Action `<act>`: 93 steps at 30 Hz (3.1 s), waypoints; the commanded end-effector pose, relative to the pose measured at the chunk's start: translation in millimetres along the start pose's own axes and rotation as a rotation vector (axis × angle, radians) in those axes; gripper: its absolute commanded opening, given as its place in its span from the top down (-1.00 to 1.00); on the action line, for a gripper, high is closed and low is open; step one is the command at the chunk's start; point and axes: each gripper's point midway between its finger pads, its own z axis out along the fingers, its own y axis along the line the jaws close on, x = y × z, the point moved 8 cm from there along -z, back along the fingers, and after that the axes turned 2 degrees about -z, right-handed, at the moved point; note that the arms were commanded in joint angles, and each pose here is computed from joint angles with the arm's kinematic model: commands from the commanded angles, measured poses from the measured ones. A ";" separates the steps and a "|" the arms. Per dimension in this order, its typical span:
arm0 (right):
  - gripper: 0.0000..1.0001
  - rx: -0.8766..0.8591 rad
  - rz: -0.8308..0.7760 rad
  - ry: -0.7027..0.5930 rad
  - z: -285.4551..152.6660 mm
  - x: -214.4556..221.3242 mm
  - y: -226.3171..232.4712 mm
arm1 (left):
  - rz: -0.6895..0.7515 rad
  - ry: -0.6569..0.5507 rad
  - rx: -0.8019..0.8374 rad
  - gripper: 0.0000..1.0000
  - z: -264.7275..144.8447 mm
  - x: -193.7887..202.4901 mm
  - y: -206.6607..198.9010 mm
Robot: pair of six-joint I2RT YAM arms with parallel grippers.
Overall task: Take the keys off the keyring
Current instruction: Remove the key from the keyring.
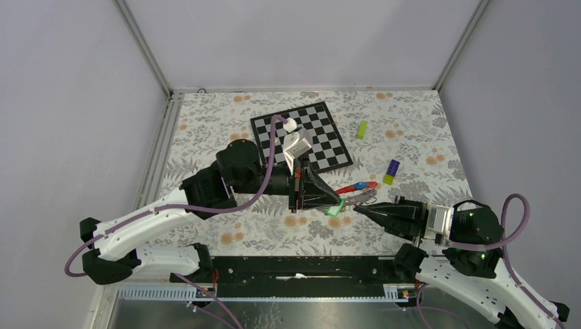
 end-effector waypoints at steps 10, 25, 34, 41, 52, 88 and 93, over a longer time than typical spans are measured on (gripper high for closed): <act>1.00 -0.002 -0.073 -0.173 -3.2 -32.1 -1.0 | 0.032 -0.119 -0.040 1.00 -1.5 -22.7 -1.0; 0.49 0.070 -0.079 -0.174 -12.8 -34.7 -3.5 | 0.040 -0.120 -0.039 1.00 -2.9 -24.3 -2.4; 0.34 0.081 -0.051 -0.121 -17.3 -34.5 -3.3 | 0.043 -0.113 -0.035 1.00 0.4 -25.6 -1.9; 0.46 0.084 0.058 0.030 -5.4 -11.2 -6.9 | 0.042 -0.117 -0.035 1.00 0.4 -27.0 -2.4; 0.43 0.150 0.067 0.087 -3.6 9.4 -11.1 | 0.042 -0.116 -0.034 1.00 -0.9 -27.1 -3.4; 0.68 0.162 0.060 0.104 3.9 24.0 -13.7 | 0.037 -0.117 -0.025 1.00 -1.7 -25.7 -4.1; 1.00 0.158 0.057 0.098 3.2 22.6 -13.1 | 0.036 -0.117 -0.029 1.00 -1.2 -25.6 -3.5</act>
